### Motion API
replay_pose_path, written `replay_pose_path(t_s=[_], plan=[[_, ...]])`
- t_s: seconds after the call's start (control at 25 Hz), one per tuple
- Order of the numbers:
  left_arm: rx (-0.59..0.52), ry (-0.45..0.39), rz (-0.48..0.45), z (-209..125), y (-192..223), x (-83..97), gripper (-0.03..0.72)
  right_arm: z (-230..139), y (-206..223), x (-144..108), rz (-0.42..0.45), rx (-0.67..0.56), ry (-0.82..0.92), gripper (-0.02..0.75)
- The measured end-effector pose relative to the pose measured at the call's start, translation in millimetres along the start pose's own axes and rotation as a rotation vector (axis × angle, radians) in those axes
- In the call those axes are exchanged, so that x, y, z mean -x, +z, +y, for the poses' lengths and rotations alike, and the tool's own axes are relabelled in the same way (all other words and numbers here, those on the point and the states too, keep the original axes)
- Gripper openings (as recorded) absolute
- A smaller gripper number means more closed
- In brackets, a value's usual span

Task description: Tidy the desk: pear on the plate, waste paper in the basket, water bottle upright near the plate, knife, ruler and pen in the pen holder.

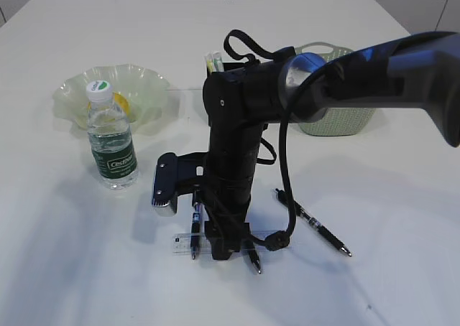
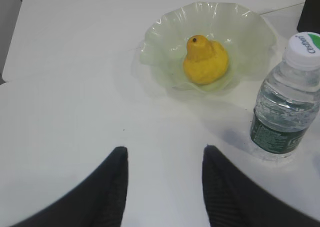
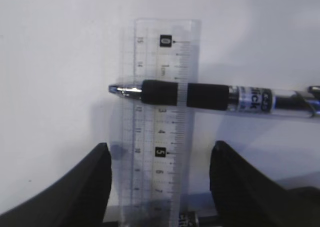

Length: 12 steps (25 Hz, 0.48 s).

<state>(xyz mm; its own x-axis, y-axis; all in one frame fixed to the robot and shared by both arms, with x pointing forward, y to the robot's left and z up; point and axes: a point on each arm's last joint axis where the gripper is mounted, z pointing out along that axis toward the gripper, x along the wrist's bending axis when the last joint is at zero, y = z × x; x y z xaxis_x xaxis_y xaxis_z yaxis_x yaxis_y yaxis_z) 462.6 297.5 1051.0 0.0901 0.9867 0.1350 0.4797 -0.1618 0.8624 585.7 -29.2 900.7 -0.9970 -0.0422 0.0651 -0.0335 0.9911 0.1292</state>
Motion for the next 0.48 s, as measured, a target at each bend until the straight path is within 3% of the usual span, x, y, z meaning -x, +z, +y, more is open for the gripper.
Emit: replay_pose_path(t_s=[0.48], plan=[[0.0,0.0,0.0,0.0,0.0,0.0,0.341,0.2,2.4,0.1,0.009,0.001,0.004,0.462]])
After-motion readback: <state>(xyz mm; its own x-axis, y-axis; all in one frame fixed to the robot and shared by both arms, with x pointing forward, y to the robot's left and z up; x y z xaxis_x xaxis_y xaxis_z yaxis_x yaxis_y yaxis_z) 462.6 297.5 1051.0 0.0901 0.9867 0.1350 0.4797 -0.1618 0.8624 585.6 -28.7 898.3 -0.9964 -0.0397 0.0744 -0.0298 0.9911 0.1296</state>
